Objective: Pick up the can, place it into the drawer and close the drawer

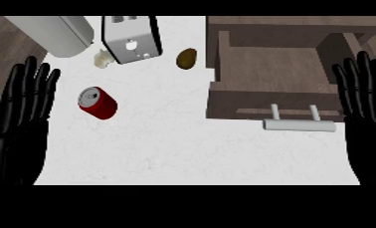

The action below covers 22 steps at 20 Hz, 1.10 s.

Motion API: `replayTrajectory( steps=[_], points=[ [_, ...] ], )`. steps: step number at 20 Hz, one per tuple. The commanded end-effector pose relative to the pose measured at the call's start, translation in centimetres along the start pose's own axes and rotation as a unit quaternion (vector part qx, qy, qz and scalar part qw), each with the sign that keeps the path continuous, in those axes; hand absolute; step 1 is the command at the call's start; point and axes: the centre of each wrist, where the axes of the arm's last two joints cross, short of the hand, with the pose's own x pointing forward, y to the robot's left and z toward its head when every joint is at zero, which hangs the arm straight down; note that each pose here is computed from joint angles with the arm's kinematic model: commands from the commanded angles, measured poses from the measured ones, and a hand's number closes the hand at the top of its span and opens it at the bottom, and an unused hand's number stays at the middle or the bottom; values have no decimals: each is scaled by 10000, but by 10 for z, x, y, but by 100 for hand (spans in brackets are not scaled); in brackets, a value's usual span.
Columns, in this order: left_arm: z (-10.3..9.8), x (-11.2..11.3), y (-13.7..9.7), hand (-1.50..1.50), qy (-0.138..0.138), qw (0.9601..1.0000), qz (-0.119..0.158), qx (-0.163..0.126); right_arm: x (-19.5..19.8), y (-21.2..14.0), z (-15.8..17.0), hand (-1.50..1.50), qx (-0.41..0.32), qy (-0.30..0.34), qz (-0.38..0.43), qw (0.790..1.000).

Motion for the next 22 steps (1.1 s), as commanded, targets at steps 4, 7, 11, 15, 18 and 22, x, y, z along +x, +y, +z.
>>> replayTrajectory(
  steps=[4,7,11,15,18,22],
  points=[
    [13,4,25,-150,27,9916,-672,1108,1,11,-6,-150,-129,-36,-169,9998],
    [24,-32,39,-150,1590,9544,-379,2499,-26,-7,10,-150,-601,1195,-27,9910],
    [19,-18,36,-150,1923,9400,-320,2800,-18,-22,8,-150,-719,1455,-12,9867],
    [32,-6,30,-150,1957,9361,-443,2889,-23,-13,28,-150,-730,1515,-102,9857],
    [16,9,42,-150,1883,9353,-416,2966,-12,-30,19,-150,-756,1468,-11,9863],
    [-8,-4,51,-150,1955,9356,-505,2897,-18,-35,17,-150,-709,1423,-16,9873]
  ],
)
